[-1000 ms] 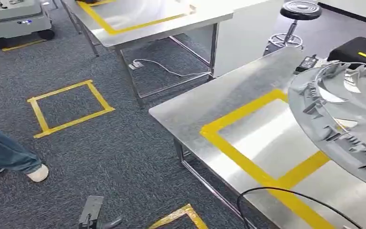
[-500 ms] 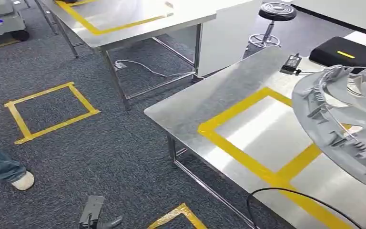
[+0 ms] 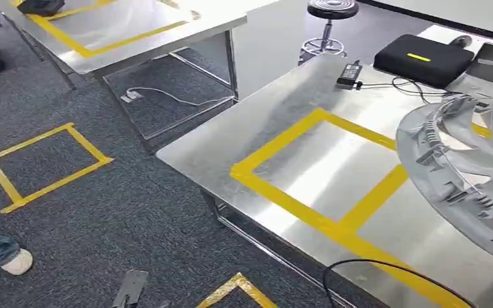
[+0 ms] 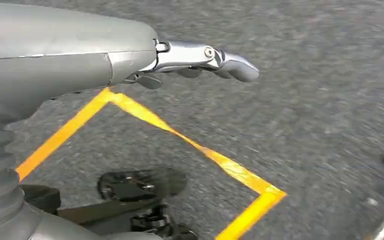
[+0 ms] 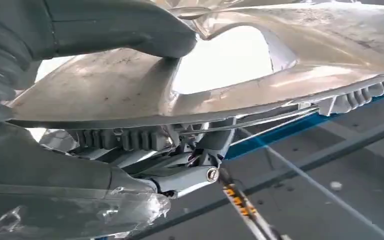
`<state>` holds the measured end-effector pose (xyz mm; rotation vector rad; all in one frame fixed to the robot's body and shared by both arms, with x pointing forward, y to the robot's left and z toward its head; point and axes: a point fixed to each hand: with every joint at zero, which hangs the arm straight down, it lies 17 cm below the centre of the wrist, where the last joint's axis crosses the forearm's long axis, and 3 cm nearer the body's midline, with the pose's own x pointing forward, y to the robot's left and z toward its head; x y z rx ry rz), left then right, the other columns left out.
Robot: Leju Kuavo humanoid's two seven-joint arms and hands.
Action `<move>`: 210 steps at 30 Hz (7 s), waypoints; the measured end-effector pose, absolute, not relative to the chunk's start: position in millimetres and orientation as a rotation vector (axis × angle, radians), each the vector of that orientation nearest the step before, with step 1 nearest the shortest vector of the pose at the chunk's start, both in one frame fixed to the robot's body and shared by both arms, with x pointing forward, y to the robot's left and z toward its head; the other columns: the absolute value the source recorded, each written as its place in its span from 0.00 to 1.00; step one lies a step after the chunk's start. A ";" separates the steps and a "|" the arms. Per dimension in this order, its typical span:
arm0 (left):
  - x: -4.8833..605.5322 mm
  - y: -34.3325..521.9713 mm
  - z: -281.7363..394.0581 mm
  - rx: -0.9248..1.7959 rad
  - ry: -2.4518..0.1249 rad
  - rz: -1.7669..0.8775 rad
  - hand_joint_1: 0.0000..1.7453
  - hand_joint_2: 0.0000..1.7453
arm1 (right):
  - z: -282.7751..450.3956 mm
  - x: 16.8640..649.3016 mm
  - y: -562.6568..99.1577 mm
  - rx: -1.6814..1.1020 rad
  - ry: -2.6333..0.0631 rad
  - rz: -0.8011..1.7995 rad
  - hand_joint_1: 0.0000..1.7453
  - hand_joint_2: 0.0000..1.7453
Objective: Take the parts from the cabinet and place them on the table.
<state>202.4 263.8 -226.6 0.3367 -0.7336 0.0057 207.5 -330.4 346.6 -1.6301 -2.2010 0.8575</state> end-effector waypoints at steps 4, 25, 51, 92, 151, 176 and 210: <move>201.5 262.7 -227.4 0.334 -0.727 -0.003 0.00 1.00 | 347.3 208.6 -331.8 -1.636 -2.194 0.848 1.00 1.00; 196.8 263.6 -229.5 0.338 -0.712 0.000 0.00 1.00 | 348.1 212.1 -326.0 -1.667 -2.197 0.876 1.00 1.00; 202.1 266.2 -228.4 0.335 -0.717 0.001 0.00 1.00 | 301.2 253.9 -354.6 -1.477 -1.981 0.935 1.00 1.00; 199.6 273.2 -229.5 0.339 -0.714 0.021 0.00 1.00 | 282.2 266.1 -361.8 -1.451 -1.886 0.983 1.00 1.00; 197.1 266.2 -232.2 0.320 -0.700 -0.042 0.00 1.00 | 240.7 311.1 -458.6 -1.329 -1.544 1.090 1.00 1.00; 205.6 256.0 -230.4 0.297 -0.706 -0.070 0.00 1.00 | 236.6 342.6 -460.4 -1.213 -1.519 1.172 1.00 1.00; 219.6 249.3 -225.8 0.283 -0.730 -0.117 0.00 1.00 | 99.6 396.6 -399.1 -0.804 -1.383 1.325 1.00 1.00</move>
